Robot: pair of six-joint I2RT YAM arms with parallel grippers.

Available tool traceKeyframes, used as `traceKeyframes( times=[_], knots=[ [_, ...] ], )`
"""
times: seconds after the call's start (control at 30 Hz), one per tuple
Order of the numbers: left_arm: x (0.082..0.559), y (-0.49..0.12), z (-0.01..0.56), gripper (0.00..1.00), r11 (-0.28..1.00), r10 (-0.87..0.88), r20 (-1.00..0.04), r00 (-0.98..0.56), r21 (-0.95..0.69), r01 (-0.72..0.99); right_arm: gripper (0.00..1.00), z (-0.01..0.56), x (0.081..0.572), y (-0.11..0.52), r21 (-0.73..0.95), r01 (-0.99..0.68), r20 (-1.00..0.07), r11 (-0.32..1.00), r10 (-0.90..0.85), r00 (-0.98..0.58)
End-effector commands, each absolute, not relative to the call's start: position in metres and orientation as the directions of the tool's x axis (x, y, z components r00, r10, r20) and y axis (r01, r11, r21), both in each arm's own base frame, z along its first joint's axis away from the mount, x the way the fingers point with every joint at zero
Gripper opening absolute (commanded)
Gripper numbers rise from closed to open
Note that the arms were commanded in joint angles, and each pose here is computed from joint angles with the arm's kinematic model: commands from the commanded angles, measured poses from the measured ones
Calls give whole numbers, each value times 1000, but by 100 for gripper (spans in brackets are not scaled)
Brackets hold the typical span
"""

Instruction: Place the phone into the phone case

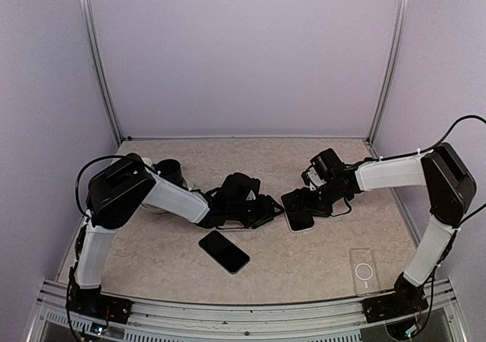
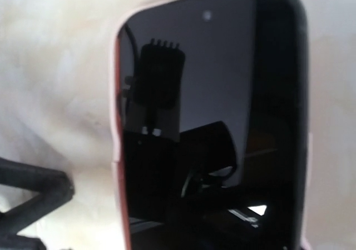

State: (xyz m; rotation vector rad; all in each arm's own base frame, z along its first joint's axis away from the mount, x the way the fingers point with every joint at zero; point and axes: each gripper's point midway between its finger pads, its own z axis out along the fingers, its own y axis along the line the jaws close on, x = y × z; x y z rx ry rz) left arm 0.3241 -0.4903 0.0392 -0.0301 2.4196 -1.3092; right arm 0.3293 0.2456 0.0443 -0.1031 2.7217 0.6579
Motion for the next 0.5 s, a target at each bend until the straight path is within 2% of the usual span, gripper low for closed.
traceKeyframes(
  times=[0.0, 0.2, 0.3, 0.37, 0.47],
  knots=[
    [316, -484, 11, 54, 607, -165, -303, -938, -781, 145, 80, 60, 335, 235, 337, -156, -374, 928, -21, -927],
    [318, -485, 11, 54, 610, -161, -311, -937, -778, 153, 85, 69, 339, 233, 310, -162, -386, 937, -32, -922],
    [319, -486, 12, 54, 610, -159, -313, -936, -777, 156, 83, 66, 343, 229, 281, -167, -391, 945, -46, -919],
    [318, -487, 12, 54, 610, -154, -314, -937, -776, 160, 75, 63, 351, 222, 276, -167, -405, 946, -43, -913],
    [320, -490, 9, 54, 612, -152, -314, -937, -774, 161, 49, 54, 359, 216, 267, -174, -405, 948, -53, -913]
  ],
)
